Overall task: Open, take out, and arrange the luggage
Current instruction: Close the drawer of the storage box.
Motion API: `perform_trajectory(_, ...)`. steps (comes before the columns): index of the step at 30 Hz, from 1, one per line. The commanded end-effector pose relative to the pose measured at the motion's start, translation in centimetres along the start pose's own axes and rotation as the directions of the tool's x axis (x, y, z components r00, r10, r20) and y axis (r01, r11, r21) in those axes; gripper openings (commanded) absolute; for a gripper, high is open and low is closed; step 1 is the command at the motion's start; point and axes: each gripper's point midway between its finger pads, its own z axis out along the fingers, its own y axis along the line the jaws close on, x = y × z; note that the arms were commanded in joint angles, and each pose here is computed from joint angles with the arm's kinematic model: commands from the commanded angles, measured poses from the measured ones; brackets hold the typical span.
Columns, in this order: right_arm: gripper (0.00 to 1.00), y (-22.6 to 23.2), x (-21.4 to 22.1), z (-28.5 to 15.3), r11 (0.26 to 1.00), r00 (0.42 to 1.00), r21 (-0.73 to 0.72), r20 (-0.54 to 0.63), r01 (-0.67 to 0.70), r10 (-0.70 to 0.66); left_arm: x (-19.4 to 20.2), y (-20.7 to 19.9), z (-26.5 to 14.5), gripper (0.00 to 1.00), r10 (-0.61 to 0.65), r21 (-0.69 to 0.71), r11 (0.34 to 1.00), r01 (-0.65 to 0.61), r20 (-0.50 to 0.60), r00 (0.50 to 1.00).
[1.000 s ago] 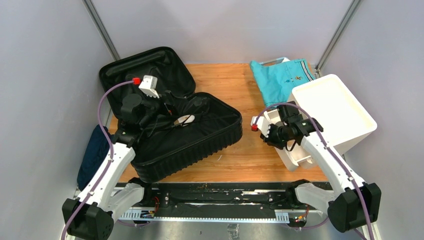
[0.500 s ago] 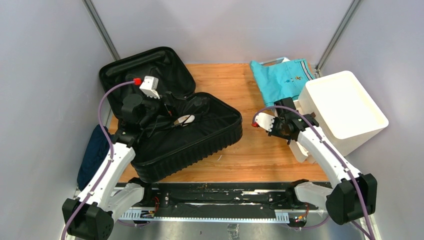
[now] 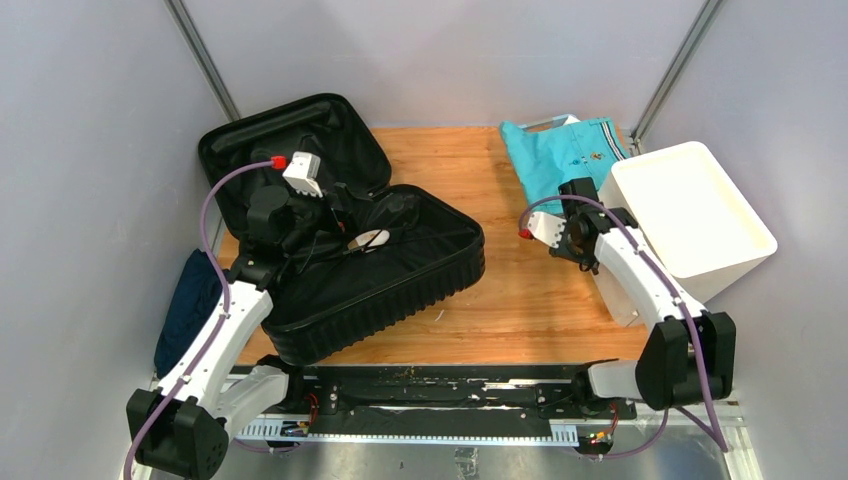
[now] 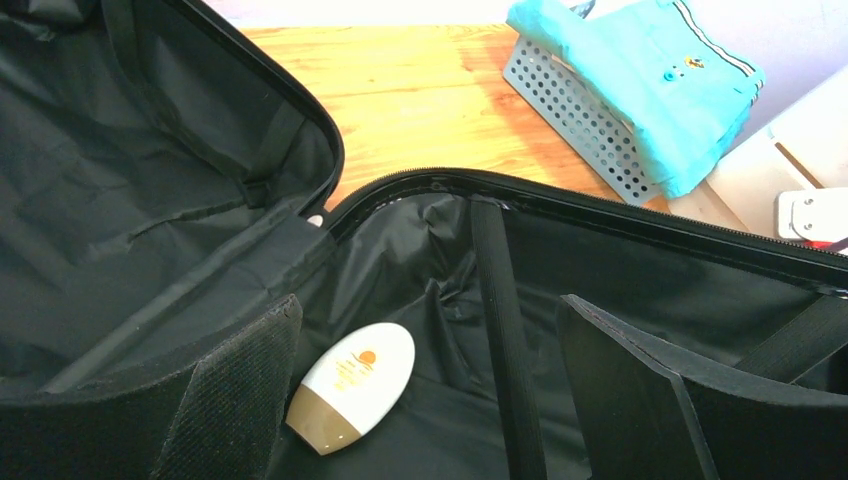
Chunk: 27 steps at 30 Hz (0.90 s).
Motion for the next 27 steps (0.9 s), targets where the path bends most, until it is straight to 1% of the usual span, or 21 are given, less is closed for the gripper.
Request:
perform_trajectory(1, 0.36, -2.4, 3.0, -0.4, 0.999, 0.990, 0.035, -0.140, 0.006, -0.001, -1.3, 0.0, -0.1, 1.00, 0.022, 0.000, 1.000, -0.022, 0.027, 0.999)
perform_trajectory(6, 0.38, -3.1, 3.8, 0.0, 1.000, 0.984, 0.019, -0.177, 0.005, -0.002, -1.2, 0.0, -0.1, 1.00, 0.021, -0.001, 1.000, -0.021, 0.025, 0.999)
perform_trajectory(11, 0.46, -3.6, 4.1, 0.2, 1.000, 0.981, 0.007, -0.191, 0.027, -0.025, -1.2, 0.1, -0.1, 1.00, 0.030, -0.006, 1.000, -0.030, 0.024, 0.999)
perform_trajectory(14, 0.48, -3.3, 4.2, 0.2, 0.999, 0.981, -0.032, -0.189, 0.043, -0.048, -1.1, 0.2, 0.0, 1.00, 0.034, -0.010, 0.999, -0.034, 0.022, 0.999)
perform_trajectory(17, 0.48, -1.0, 2.2, -0.8, 0.980, 0.995, -0.181, -0.047, 0.077, -0.087, -1.1, 0.3, 0.0, 1.00, 0.036, -0.009, 0.999, -0.036, 0.024, 0.999)
perform_trajectory(20, 0.48, 1.7, 0.6, -1.9, 0.936, 0.985, -0.308, 0.086, 0.171, -0.152, -1.1, 0.3, 0.2, 1.00, 0.038, -0.010, 0.999, -0.037, 0.023, 0.999)
perform_trajectory(23, 0.48, 3.5, -0.4, -1.8, 0.878, 0.936, -0.341, 0.220, 0.337, -0.274, -1.0, 0.4, 0.2, 1.00, 0.040, -0.011, 0.999, -0.040, 0.022, 0.999)
perform_trajectory(25, 0.50, 4.5, -0.5, -1.4, 0.816, 0.869, -0.317, 0.290, 0.483, -0.402, -1.1, 0.4, 0.1, 1.00, 0.045, -0.011, 0.999, -0.045, 0.022, 0.999)
perform_trajectory(27, 0.52, 5.0, -0.3, -0.6, 0.736, 0.779, -0.273, 0.332, 0.619, -0.532, -1.0, 0.5, 0.0, 1.00, 0.051, -0.017, 0.999, -0.051, 0.019, 0.999)
